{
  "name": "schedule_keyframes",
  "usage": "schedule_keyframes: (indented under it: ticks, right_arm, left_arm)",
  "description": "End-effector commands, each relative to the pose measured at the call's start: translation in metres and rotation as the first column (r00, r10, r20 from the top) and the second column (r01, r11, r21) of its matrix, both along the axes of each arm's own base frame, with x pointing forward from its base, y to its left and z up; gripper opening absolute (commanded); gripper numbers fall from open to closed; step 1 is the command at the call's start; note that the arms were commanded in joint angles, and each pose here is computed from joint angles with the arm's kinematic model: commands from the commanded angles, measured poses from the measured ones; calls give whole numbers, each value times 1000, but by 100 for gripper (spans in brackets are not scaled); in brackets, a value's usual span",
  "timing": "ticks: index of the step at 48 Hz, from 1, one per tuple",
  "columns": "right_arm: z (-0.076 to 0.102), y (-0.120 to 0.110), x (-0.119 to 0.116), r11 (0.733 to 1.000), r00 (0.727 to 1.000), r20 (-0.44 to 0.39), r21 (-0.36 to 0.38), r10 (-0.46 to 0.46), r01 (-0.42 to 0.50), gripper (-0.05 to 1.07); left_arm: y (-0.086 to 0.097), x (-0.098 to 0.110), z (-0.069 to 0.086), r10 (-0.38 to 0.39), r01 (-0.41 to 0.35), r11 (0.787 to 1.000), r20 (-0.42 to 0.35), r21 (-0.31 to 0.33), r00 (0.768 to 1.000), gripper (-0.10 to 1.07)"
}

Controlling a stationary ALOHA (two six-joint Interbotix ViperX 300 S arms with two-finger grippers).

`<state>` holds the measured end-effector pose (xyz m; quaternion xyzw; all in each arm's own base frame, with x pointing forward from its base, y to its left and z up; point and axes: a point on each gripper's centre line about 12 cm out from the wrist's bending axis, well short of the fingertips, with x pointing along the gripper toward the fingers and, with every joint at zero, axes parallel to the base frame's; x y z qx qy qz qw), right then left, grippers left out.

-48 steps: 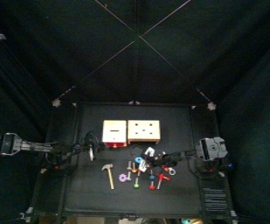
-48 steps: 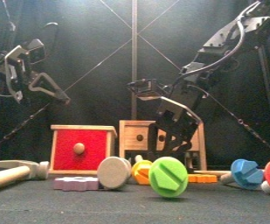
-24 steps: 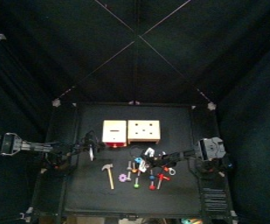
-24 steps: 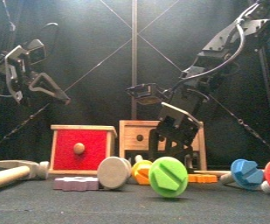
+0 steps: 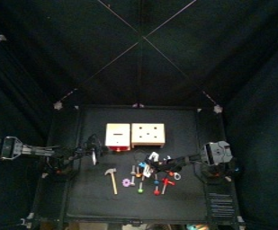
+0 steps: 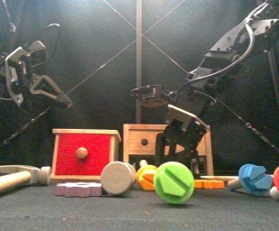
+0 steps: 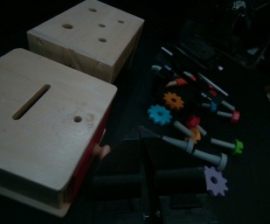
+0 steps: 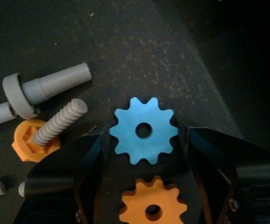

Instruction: Grab blue gear

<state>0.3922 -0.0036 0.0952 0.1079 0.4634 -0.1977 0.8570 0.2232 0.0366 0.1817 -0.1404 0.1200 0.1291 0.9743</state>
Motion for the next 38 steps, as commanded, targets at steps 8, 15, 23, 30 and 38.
schedule_keyframes:
  ticks: [8, 15, 23, 30, 38]
  right_arm:
    - [39, 1, 4, 999, 997, 73, -32, -5, 7, 73]
    - [40, 1, 3, 999, 998, 69, -40, -8, 11, 73]
    - [41, 1, 4, 999, 997, 72, -40, -8, 11, 73]
    - [59, 2, 8, 999, 993, 115, -43, -7, 13, 73]
    - [92, 1, 10, 995, 982, 187, -103, 32, -13, 72]
  left_arm:
    - [1, 4, 6, 3, -3, 1000, 22, 5, 1000, 28]
    - [1, 4, 6, 3, -3, 1000, 21, 3, 1000, 28]
    - [1, 4, 6, 3, -3, 1000, 22, 4, 1000, 28]
    - [1, 3, 6, 6, -6, 1000, 23, 2, 1000, 28]
    - [1, 4, 6, 3, -3, 1000, 22, 4, 1000, 28]
